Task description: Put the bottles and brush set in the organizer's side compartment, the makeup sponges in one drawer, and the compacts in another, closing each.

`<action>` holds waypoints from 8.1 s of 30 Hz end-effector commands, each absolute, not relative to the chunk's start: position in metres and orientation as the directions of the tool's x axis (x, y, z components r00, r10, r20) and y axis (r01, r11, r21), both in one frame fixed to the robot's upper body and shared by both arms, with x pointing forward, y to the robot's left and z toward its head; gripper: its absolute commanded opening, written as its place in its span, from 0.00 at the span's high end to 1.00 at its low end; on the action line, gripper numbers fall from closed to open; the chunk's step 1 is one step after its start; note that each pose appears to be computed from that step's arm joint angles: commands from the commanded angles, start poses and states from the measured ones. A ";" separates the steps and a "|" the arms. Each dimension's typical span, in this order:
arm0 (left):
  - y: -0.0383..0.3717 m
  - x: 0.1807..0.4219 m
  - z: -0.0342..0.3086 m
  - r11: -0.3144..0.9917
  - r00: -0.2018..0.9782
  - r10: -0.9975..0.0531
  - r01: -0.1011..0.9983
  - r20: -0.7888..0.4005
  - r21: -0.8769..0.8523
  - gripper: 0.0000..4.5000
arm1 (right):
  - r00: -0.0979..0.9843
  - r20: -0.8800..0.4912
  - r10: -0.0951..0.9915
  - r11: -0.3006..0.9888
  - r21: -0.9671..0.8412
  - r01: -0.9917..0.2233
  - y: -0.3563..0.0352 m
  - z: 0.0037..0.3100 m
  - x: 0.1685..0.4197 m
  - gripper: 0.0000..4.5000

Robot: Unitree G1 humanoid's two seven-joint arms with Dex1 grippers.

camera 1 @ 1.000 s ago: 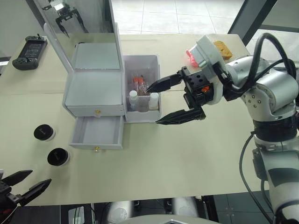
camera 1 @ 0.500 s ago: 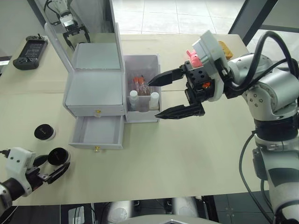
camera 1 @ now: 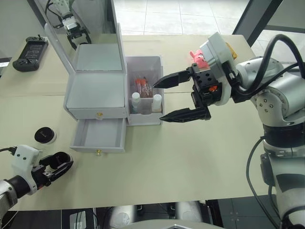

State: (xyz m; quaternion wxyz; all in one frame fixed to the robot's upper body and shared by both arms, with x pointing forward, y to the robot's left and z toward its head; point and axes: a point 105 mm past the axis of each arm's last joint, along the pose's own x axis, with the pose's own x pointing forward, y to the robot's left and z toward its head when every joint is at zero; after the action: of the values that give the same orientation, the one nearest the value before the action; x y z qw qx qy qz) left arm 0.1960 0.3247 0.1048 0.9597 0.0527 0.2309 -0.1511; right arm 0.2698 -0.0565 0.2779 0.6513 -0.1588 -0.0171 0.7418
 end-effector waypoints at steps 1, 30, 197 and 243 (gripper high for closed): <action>0.341 0.206 0.161 0.952 0.912 -0.243 0.290 -0.329 0.099 0.35 | -0.084 -0.193 0.978 -0.136 -0.278 -0.951 -0.062 0.290 0.268 0.00; 0.242 0.265 0.164 0.579 0.560 -0.645 0.802 -0.521 0.146 0.35 | 0.017 -0.167 0.986 -0.032 -0.286 -0.958 -0.068 0.289 0.266 0.00; 0.364 0.270 0.188 0.972 0.960 0.230 -0.218 -0.158 0.089 0.35 | 0.064 -0.172 0.983 0.004 -0.326 -0.945 -0.052 0.339 0.276 0.00; 0.189 0.272 0.170 0.319 0.425 -0.710 0.905 -0.562 0.281 0.35 | 0.061 -0.090 0.994 0.032 -0.293 -0.955 -0.053 0.336 0.265 0.00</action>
State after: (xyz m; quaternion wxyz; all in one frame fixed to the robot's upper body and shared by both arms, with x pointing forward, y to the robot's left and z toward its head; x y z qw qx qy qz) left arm 0.2696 0.1895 0.1606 0.7920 0.2727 0.1897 -0.5122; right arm 0.2728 -0.0495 0.3254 0.7172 -0.1311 -0.0439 0.6830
